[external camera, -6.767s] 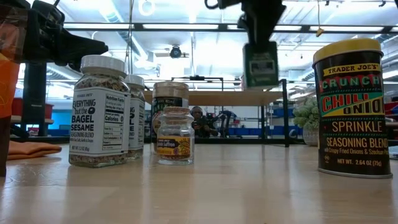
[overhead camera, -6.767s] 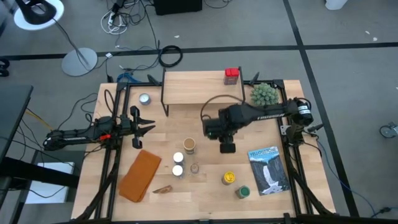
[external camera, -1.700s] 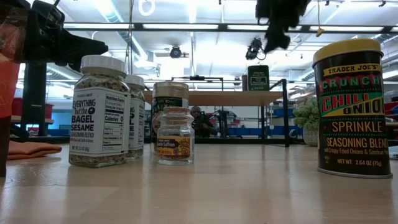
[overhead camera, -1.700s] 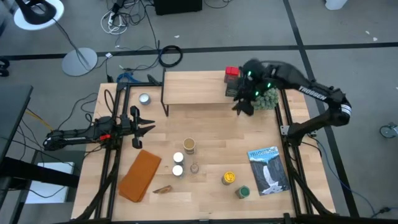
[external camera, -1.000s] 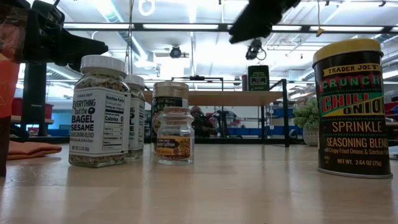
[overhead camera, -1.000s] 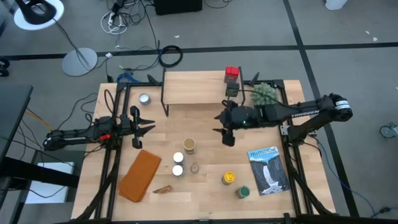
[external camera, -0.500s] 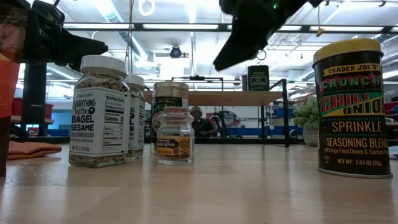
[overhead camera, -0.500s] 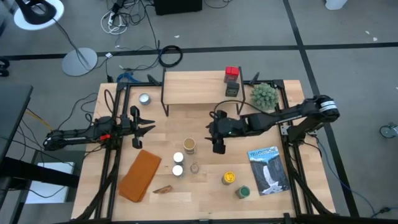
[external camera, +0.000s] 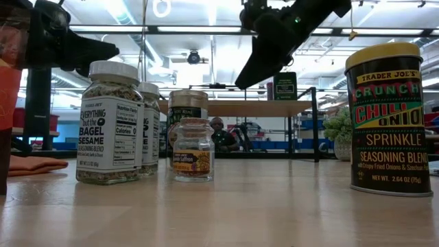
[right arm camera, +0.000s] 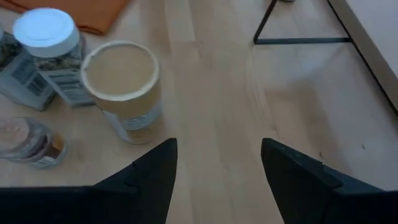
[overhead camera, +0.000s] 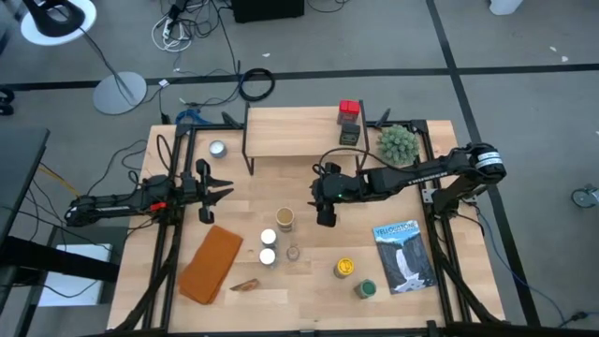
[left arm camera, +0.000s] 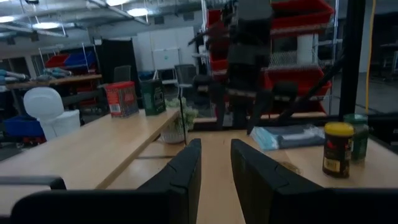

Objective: Shelf spices
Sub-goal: Put the gold seasoning bottle on the shelf

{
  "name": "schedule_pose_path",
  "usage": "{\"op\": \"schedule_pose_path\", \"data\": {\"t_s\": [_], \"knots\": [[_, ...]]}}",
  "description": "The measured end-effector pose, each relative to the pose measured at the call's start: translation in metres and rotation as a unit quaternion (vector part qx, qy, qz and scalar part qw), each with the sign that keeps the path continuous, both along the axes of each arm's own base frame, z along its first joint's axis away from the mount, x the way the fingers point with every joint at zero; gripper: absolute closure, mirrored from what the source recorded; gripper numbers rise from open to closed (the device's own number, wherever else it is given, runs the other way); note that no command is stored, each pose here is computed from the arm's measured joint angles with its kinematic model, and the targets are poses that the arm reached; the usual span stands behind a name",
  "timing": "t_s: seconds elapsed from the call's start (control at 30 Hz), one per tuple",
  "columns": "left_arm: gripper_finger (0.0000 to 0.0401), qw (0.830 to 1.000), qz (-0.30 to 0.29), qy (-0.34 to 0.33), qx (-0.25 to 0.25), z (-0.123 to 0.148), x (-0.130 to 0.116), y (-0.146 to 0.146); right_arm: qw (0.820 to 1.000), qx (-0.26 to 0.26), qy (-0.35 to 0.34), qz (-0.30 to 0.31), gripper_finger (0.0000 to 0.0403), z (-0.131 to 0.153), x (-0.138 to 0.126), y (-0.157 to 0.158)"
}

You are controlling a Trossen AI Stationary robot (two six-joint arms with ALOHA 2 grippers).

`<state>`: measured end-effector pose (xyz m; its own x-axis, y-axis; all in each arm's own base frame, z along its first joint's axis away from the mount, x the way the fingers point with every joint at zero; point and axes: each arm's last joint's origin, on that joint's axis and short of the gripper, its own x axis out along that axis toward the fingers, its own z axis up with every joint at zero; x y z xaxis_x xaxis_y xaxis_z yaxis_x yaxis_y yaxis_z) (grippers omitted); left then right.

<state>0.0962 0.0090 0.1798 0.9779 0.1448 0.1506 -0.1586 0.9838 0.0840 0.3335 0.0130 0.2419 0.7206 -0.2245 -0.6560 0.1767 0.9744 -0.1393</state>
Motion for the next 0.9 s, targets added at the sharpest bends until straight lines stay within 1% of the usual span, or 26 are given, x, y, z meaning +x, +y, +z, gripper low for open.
{"op": "schedule_pose_path", "data": {"t_s": [0.2, 0.27, 0.37, 0.43, 0.53, 0.57, 0.67, 0.8, 0.9], "knots": [[0.0309, 0.999, 0.000, -0.039, 0.003, 0.007, -0.001, 0.000, 1.000, 0.001, -0.001, -0.015, 0.0172, 0.000, 0.000, -0.009], [0.0309, 0.998, -0.001, -0.056, -0.001, 0.011, -0.002, 0.000, 1.000, 0.008, -0.004, -0.027, 0.0173, 0.000, 0.000, -0.013], [0.0309, 0.996, -0.011, -0.071, -0.043, 0.012, -0.003, 0.000, 0.998, 0.030, -0.012, -0.055, 0.0173, 0.000, 0.000, -0.019], [0.0309, 0.995, -0.016, -0.080, -0.061, 0.014, -0.003, 0.000, 0.996, 0.044, -0.014, -0.072, 0.0173, 0.000, 0.000, -0.021], [0.0309, 0.994, -0.035, -0.066, -0.081, 0.020, -0.004, -0.002, 0.994, 0.057, 0.007, -0.088, 0.0173, -0.004, -0.004, -0.021], [0.0309, 0.993, -0.047, -0.062, -0.085, 0.023, -0.004, -0.003, 0.993, 0.061, 0.021, -0.094, 0.0173, -0.006, -0.006, -0.021], [0.0309, 0.993, -0.056, -0.040, -0.099, 0.040, -0.005, -0.004, 0.987, 0.081, 0.072, -0.122, 0.0173, -0.012, -0.016, -0.019], [0.0309, 0.991, -0.064, 0.023, -0.117, 0.063, 0.002, -0.007, 0.969, 0.106, 0.144, -0.170, 0.0174, -0.021, -0.031, -0.012], [0.0309, 0.988, -0.072, 0.064, -0.119, 0.081, 0.015, -0.011, 0.954, 0.113, 0.191, -0.203, 0.0174, -0.025, -0.042, -0.007]]}}
